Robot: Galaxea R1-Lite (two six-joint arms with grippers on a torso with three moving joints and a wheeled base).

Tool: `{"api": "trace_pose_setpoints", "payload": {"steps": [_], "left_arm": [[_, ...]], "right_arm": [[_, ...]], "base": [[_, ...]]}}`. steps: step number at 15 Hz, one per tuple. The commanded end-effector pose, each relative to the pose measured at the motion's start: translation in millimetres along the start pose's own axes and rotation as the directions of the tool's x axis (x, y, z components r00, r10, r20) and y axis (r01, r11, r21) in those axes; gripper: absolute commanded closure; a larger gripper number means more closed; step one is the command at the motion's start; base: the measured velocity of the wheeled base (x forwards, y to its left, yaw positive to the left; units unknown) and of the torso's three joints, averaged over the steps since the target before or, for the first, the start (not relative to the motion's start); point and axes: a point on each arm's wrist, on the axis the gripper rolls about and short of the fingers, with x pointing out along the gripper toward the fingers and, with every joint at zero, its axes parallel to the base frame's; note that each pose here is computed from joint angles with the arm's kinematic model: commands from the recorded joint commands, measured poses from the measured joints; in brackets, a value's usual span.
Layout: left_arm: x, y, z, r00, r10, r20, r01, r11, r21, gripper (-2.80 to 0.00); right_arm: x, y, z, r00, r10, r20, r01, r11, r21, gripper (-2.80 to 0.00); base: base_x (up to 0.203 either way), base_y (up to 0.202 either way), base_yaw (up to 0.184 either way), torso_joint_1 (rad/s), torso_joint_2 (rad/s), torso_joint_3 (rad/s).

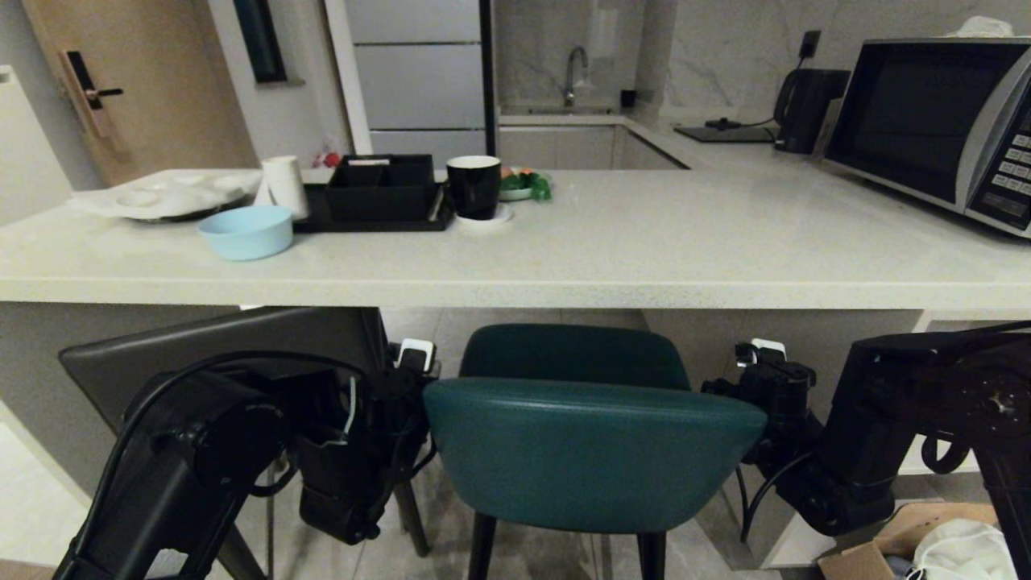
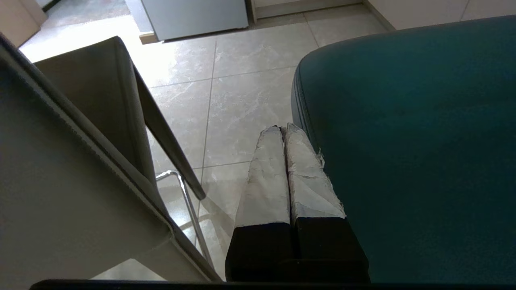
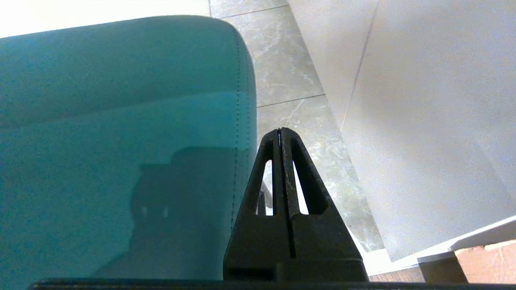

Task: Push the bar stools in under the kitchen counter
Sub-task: Pull the blue chair out from under the dining table

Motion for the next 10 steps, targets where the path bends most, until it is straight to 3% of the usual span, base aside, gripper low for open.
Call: {"api": "trace_pose_setpoints", "payload": {"steps": [1, 7, 10], "left_arm": [[-3.2, -9.9, -0.3, 1.000, -0.021, 0.003, 0.021, 1.000, 0.000, 0.00], [-3.9, -13.4, -5.1, 1.000, -0.029, -0.008, 0.029, 1.000, 0.004, 0.00], [-4.2, -13.9, -3.2, 1.000, -0.030, -0.003, 0.030, 1.000, 0.005, 0.00]], "right_arm": [[-1.9, -0.3, 0.3, 1.000, -0.006, 0.002, 0.006, 1.000, 0.002, 0.00], [-2.4, -0.7, 3.2, 1.000, -0.006, 0.010, 0.006, 1.000, 0.004, 0.00], [-2.5, -0.4, 3.1, 1.000, -0.006, 0.009, 0.006, 1.000, 0.003, 0.00]], "base": [[0.000, 0.000, 0.000, 0.000, 0.00, 0.000], [-0.011, 0.000, -0.001, 0.002, 0.00, 0.000], [-0.178, 0.000, -0.003, 0.002, 0.00, 0.000]]}}
